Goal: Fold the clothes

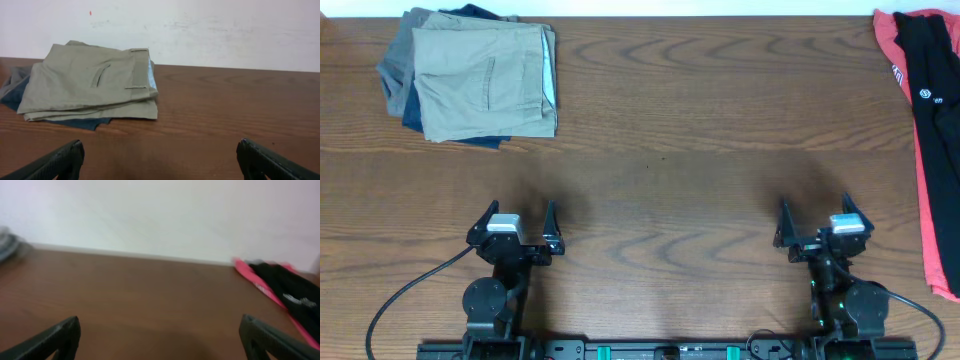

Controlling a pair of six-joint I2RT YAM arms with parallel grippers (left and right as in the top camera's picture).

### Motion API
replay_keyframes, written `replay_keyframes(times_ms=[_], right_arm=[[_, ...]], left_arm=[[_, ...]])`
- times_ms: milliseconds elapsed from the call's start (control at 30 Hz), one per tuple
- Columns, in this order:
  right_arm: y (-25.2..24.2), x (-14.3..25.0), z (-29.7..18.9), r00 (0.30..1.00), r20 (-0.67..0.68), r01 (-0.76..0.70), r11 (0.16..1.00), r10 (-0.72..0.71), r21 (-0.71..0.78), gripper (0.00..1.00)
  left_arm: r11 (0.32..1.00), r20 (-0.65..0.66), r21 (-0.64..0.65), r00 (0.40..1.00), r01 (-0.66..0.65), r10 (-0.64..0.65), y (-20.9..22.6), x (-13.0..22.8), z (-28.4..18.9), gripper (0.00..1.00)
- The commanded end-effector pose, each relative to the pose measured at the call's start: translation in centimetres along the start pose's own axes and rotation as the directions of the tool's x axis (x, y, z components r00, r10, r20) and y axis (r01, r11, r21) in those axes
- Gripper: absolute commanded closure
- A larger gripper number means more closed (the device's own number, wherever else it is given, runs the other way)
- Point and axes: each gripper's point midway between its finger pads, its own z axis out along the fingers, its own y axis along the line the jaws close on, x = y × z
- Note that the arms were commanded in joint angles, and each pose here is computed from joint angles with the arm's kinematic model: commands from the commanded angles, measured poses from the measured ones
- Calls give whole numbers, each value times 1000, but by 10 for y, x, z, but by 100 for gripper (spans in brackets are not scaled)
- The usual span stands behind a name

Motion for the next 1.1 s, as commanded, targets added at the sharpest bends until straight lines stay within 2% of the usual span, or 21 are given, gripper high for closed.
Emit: replay_keyframes(times_ms=[0, 33, 100, 167, 233, 300, 500, 633, 867, 967, 1067], right_arm=[[59, -14, -12, 947, -59, -315, 882, 314, -350, 1], [81, -14, -21, 905, -158, -422, 786, 395, -452, 1], [104, -10, -37, 843, -304, -537, 655, 444, -532, 1], [106, -10, -38, 822, -330, -568, 631, 464, -528, 1], [106, -10, -38, 763, -381, -646, 582, 522, -495, 1], [106, -13, -38, 738, -392, -673, 559, 550, -484, 1], [113, -37, -47, 805, -310, -579, 551, 507, -601, 1], [112, -57, -50, 877, -158, -433, 606, 454, -667, 1], [74, -93, -32, 878, 67, -375, 767, 474, -520, 1], [61, -110, -23, 912, 117, -308, 846, 392, -434, 1], [45, -120, -4, 968, 114, -180, 936, 223, -303, 1]], left_arm=[[1000, -46, 11, 999, -12, 13, -1, 15, 1, 2], [1000, -46, 11, 999, -12, 13, -1, 15, 1, 2], [1000, -46, 11, 999, -12, 13, -1, 15, 1, 2], [1000, -46, 11, 999, -12, 13, -1, 15, 1, 2], [1000, -46, 11, 999, -12, 13, -1, 15, 1, 2], [1000, -46, 11, 999, -12, 13, -1, 15, 1, 2], [1000, -46, 11, 999, -12, 13, -1, 15, 1, 2], [1000, -46, 11, 999, -12, 13, -1, 15, 1, 2], [1000, -46, 11, 999, -12, 13, -1, 15, 1, 1], [1000, -46, 11, 999, -12, 13, -1, 15, 1, 2], [1000, -46, 11, 999, -12, 13, -1, 15, 1, 2]])
